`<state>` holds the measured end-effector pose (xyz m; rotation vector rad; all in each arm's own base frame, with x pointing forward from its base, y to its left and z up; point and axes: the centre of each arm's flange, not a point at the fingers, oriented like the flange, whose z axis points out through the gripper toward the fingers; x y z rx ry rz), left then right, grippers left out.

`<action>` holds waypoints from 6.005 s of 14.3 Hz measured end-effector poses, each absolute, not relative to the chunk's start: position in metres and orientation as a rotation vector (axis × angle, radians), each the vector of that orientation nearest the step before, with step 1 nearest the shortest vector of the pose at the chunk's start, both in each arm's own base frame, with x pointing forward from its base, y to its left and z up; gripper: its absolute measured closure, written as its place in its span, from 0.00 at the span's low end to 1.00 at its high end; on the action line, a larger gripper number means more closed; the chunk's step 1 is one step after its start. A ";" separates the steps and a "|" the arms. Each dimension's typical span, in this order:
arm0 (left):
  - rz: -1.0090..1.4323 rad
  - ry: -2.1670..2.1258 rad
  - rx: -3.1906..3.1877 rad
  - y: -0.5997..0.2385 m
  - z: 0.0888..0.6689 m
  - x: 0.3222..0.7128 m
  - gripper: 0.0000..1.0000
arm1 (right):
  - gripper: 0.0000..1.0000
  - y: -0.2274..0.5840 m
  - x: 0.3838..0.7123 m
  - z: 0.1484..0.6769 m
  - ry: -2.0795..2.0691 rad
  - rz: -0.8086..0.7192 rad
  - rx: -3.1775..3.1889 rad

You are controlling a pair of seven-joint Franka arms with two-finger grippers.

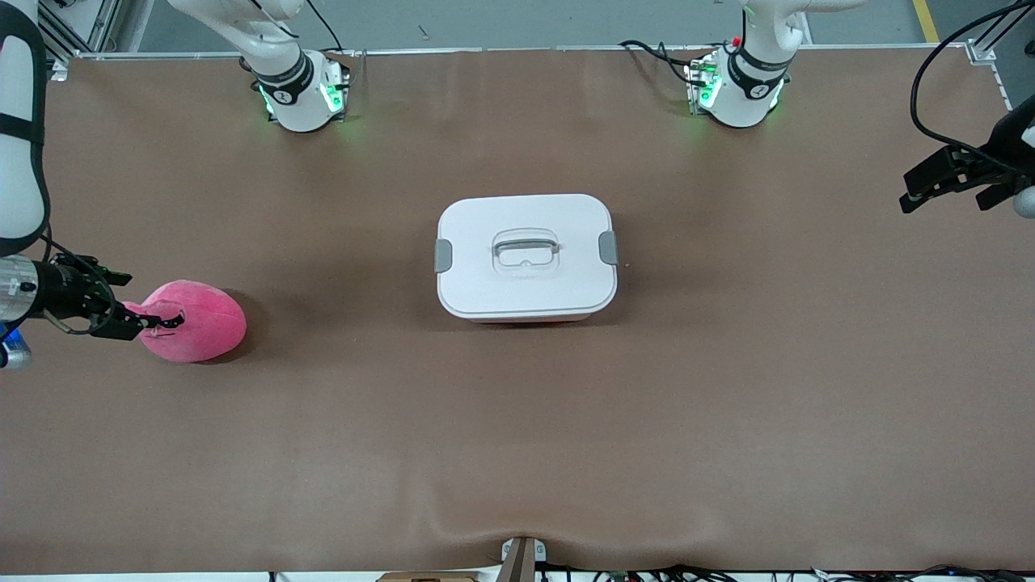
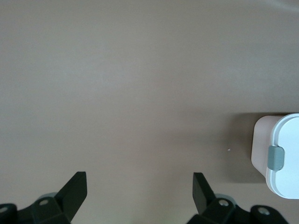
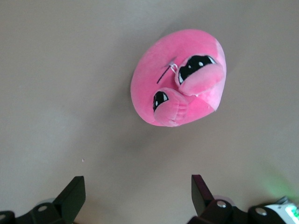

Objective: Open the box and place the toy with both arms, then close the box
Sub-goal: 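Move the right gripper to the pink plush toy, then grasp the pink plush with the right gripper while the left gripper approaches the box, then lower the left gripper onto the lid handle and grasp it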

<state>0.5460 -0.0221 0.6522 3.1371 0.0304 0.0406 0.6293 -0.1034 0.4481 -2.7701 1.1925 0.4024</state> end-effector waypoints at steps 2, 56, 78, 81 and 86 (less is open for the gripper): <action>0.040 0.030 3.137 -0.022 0.652 0.546 0.00 | 0.00 -0.101 0.626 0.465 1.114 0.361 -2.794; -0.151 1.158 2.818 -0.194 0.533 0.608 0.00 | 0.00 -0.108 0.591 0.330 -0.912 0.095 -2.993; -0.115 2.030 2.374 -0.401 0.473 0.537 0.00 | 0.85 -0.105 0.610 0.345 -1.175 0.126 -2.883; -0.116 2.085 2.327 -0.416 0.472 0.527 0.00 | 0.85 -0.099 0.623 0.367 -1.336 0.069 -2.837; -0.104 2.154 2.225 -0.444 0.473 0.509 0.00 | 0.85 -0.095 0.634 0.388 -1.543 0.014 -2.758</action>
